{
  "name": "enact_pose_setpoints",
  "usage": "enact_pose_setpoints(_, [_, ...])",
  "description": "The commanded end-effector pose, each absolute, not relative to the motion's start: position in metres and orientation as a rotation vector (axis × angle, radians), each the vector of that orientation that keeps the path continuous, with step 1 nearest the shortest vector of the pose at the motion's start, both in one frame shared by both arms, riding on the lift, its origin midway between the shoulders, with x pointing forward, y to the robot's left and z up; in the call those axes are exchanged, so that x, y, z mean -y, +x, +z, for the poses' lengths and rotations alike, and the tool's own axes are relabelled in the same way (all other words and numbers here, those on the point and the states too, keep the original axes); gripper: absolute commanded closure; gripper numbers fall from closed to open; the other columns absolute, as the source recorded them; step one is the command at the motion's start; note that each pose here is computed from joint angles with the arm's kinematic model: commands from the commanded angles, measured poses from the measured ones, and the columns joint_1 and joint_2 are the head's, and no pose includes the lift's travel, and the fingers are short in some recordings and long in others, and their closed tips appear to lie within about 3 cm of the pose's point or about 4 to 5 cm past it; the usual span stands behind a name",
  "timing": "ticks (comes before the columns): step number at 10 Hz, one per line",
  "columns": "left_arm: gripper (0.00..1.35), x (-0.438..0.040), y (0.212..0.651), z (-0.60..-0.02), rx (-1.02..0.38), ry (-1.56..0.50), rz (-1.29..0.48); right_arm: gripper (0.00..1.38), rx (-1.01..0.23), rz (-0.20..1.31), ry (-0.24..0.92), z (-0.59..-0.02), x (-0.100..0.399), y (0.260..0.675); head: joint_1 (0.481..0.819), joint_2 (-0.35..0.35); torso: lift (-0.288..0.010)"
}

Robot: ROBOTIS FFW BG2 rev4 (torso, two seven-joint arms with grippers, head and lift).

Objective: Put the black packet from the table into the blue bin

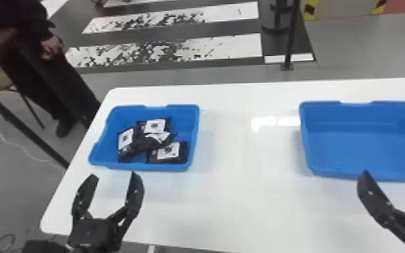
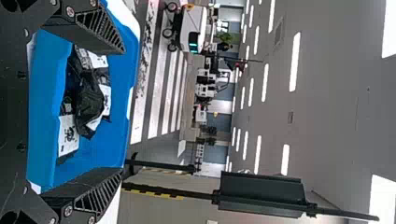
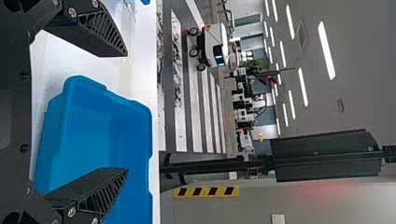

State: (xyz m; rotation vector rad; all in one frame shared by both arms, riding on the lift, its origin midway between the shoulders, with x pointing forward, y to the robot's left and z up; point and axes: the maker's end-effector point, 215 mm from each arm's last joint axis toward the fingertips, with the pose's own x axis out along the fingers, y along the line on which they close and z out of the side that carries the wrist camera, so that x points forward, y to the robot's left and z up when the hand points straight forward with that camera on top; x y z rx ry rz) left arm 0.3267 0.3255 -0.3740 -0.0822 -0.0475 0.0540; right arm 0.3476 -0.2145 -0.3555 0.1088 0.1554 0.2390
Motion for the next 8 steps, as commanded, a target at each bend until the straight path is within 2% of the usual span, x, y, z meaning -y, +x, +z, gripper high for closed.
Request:
enact_pose_setpoints(1, [0.14, -0.3255, 0.3261, -0.3745, 0.047, -0.086, 0.057, 0.14, -0.157, 0.239, 0.109, -0.3567, 0.2147, 0.3473, 0.695, 0.19, -0.11])
enact_pose_setpoints(8, [0.14, -0.3245, 0.3262, -0.3746, 0.047, -0.088, 0.056, 0.14, -0.157, 0.239, 0.109, -0.3567, 0.2147, 0.3473, 0.695, 0.189, -0.11])
